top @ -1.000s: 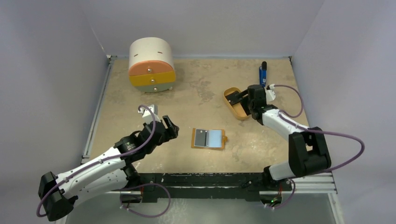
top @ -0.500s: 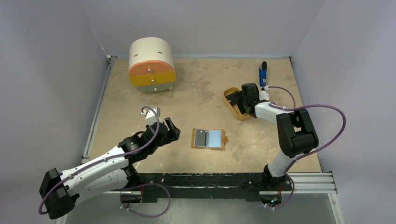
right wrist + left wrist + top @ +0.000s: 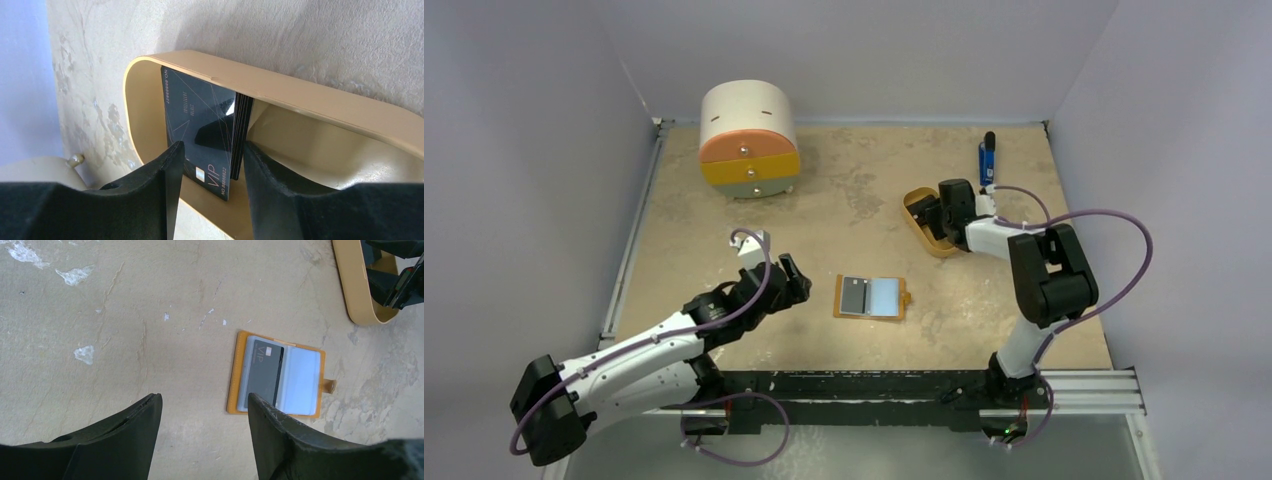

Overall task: Put the credit cards into the card holder
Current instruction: Pick up the credit card from the storage box.

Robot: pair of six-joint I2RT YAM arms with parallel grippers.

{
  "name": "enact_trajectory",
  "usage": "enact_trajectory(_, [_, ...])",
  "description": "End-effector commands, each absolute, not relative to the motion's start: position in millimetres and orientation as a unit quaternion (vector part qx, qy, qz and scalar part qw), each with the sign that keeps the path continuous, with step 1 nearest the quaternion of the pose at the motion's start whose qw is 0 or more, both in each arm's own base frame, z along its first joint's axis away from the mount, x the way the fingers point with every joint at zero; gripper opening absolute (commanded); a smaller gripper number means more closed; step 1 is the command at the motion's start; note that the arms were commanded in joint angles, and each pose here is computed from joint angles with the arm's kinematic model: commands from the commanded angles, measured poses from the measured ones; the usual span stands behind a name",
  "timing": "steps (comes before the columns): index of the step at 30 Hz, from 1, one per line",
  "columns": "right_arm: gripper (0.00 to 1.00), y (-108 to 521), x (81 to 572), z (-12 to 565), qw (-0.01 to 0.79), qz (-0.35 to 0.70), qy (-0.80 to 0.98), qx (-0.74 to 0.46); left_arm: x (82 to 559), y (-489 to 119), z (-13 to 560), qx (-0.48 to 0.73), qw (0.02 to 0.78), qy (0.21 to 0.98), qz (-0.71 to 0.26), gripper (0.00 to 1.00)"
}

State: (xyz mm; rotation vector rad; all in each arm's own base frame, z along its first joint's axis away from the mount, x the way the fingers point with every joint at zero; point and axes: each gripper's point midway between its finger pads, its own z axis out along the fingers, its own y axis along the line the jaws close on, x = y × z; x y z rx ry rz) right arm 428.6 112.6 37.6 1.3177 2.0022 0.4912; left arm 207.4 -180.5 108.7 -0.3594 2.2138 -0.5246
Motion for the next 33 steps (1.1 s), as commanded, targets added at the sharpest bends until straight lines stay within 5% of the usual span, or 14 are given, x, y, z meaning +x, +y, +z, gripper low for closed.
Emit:
enact_trajectory(1, [0.48,112,432,38,0.343,0.191,0.766,0.509,212,-187,113,-0.146,0.414,0.871,-0.222,0.63])
enact_trajectory(13, [0.30,107,414,29,0.338,0.188,0.767,0.512,211,-190,111,-0.144,0.407,0.873,-0.228,0.61])
enact_trajectory(23, [0.32,103,401,34,0.343,0.187,0.767,0.510,208,-193,109,-0.145,0.401,0.872,-0.239,0.60])
enact_trajectory(33, [0.19,101,400,51,0.363,0.195,0.766,0.493,206,-195,110,-0.149,0.396,0.871,-0.250,0.59])
